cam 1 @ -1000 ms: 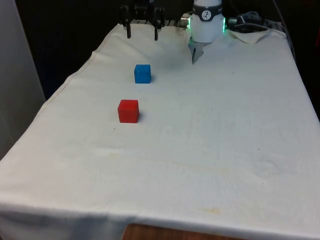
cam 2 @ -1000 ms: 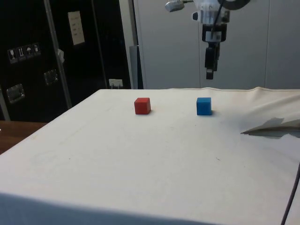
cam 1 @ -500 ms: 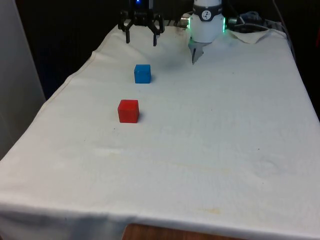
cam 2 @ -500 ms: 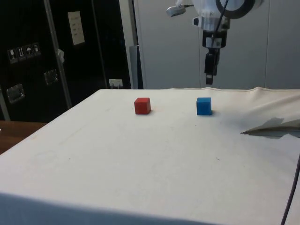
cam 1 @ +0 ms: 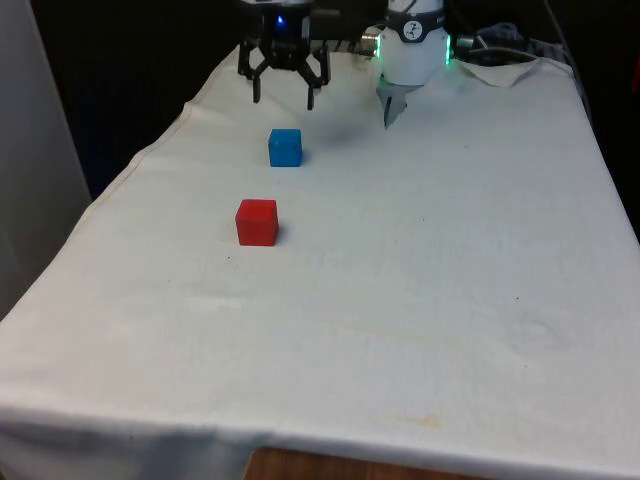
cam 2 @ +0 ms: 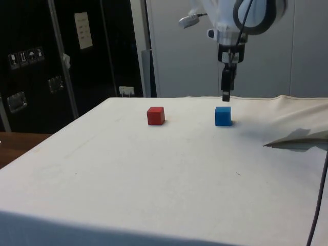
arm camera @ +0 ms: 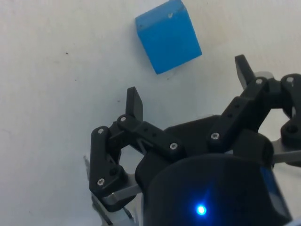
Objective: Stack the two cubes.
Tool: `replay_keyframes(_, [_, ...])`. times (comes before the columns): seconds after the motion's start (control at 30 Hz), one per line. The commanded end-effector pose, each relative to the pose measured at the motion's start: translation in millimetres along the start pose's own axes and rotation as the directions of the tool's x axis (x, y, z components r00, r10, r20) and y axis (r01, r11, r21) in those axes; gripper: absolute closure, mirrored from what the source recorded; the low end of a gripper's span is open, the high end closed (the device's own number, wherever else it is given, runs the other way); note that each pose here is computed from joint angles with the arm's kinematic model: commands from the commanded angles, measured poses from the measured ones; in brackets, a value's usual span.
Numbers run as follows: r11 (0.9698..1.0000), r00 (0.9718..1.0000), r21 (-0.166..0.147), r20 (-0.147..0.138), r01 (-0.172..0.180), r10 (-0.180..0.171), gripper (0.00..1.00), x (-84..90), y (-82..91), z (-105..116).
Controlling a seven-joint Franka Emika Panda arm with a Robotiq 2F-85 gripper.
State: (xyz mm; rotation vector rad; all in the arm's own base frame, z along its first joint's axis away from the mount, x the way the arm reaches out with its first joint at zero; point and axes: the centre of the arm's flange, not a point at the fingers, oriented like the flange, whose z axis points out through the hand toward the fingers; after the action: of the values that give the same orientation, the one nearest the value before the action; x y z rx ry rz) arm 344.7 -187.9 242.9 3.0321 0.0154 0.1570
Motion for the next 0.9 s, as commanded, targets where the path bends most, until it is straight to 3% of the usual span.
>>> replay_keyframes(0.0, [0.9999,1.0000,0.011,-0.008,0.003,-0.003,0.00,1.2,-5.0,0.5])
replay_keyframes(0.2, [1.0000,1.0000,0.008,0.002,0.005,-0.005,0.00,2.4,-7.7,8.5])
replay_keyframes(0.23, [1.0000,0.9999,-0.007,0.016,0.004,-0.004,0.00,3.8,-2.8,10.8])
replay_keyframes(0.27, [1.0000,1.0000,0.009,0.005,0.004,-0.004,0.00,2.2,-8.4,10.4])
replay_keyframes(0.53, [0.9999,0.9999,0.012,0.012,0.004,-0.004,0.00,2.6,-9.3,18.2])
replay_keyframes(0.57, [1.0000,0.9997,-0.008,0.026,0.002,-0.002,0.00,3.8,-3.0,22.2])
replay_keyframes(0.6, [0.9999,0.9999,0.012,0.011,0.004,-0.005,0.00,3.1,-9.6,19.1])
replay_keyframes(0.87, [0.9999,0.9999,0.011,0.007,0.012,-0.012,0.00,6.5,-12.9,26.4])
